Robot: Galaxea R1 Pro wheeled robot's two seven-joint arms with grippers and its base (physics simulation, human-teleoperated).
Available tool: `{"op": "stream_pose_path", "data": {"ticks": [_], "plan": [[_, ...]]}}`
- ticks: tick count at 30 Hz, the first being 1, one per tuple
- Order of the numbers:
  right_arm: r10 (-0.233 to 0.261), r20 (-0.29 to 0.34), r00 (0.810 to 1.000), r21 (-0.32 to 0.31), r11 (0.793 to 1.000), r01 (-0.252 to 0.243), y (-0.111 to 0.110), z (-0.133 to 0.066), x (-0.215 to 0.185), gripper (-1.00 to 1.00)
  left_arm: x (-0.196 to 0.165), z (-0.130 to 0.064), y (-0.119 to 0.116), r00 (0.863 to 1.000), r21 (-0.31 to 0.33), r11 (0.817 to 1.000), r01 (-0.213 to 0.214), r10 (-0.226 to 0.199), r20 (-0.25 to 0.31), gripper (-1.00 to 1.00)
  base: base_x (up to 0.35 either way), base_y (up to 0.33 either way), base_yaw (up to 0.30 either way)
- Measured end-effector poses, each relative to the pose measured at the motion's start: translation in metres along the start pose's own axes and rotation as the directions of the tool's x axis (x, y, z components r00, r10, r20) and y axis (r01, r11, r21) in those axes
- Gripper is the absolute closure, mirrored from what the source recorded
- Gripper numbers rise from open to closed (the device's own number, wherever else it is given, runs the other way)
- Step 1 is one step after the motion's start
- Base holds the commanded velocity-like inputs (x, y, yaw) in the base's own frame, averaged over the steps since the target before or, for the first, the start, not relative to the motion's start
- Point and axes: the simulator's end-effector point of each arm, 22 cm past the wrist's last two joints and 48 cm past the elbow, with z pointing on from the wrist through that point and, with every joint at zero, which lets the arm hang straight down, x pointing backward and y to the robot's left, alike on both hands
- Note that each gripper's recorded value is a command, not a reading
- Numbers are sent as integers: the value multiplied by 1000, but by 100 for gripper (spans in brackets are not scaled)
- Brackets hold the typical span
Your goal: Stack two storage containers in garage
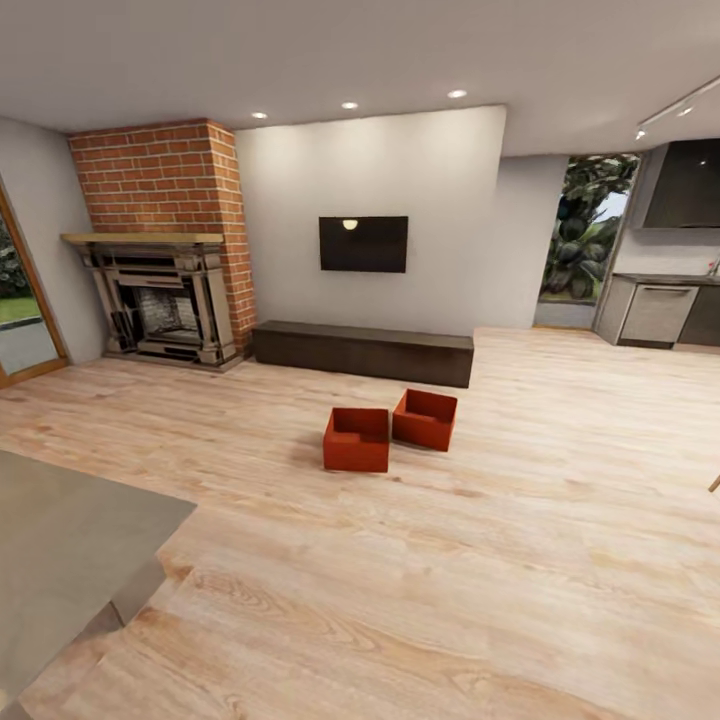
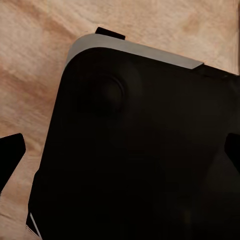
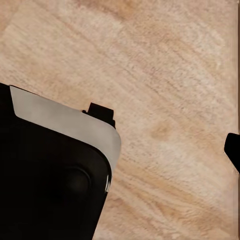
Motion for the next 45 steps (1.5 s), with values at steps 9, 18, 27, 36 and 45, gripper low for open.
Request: {"op": "stream_pose_path", "data": {"ticks": [9, 18, 27, 36, 45], "plan": [[-6, -1, 1000, 2, 1000, 6, -2, 0, 1, -100, -1, 0, 0, 1000, 0, 1000, 1, -1, 2, -100, 324, 0, 0], [-8, 1, 1000, 0, 1000, 8, -1, 0, 0, -100, -1, 0, 0, 1000, 2, 1000, -2, 2, 2, -100, 324, 0, 0], [-7, 2, 1000, -1, 1000, 7, 0, 0, 0, -100, -1, 0, 0, 1000, 2, 1000, 0, 0, 3, -100, 324, 0, -68], [-8, 0, 1000, -2, 1000, 8, 0, 0, 0, -100, -1, 0, 0, 1000, 2, 1000, 0, 0, 3, -100, 324, 0, -8], [-7, 0, 1000, -1, 1000, 7, 0, 0, 0, -100, -1, 0, 0, 1000, 2, 1000, 0, 0, 3, -100, 324, 0, -1]]}}
